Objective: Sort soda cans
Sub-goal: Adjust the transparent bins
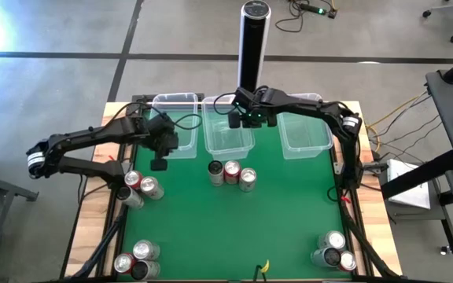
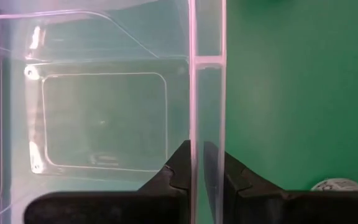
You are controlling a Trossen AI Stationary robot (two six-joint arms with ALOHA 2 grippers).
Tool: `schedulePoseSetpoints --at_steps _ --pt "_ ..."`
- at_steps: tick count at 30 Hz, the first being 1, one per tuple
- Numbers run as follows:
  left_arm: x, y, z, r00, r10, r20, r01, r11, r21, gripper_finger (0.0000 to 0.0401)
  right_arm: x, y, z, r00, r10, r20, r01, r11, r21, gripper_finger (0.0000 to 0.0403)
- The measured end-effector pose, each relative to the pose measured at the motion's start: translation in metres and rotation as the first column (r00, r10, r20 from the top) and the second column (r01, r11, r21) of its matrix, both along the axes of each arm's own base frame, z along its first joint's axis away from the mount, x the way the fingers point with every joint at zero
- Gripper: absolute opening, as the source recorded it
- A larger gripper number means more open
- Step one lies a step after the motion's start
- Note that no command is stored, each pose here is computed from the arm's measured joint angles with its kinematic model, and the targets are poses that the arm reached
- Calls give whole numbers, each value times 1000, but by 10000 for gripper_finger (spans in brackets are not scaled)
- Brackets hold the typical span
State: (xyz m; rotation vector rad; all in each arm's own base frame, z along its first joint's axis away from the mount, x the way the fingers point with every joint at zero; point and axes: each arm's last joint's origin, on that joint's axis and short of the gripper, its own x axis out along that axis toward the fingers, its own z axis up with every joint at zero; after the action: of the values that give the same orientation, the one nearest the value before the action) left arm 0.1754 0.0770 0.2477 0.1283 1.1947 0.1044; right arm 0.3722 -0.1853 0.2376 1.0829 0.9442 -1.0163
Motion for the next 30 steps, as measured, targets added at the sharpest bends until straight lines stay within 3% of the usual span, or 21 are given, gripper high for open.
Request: schedulePoseSetpoints --at_steps 9,30 --pt "8 -4 -4 997 77 -3 -77 996 -39 11 -5 2 0 995 -90 -52 90 996 6 32" --pt "23 -8 -9 1000 -10 25 10 1000 -27 11 -9 5 3 990 -123 -74 124 992 -1 34"
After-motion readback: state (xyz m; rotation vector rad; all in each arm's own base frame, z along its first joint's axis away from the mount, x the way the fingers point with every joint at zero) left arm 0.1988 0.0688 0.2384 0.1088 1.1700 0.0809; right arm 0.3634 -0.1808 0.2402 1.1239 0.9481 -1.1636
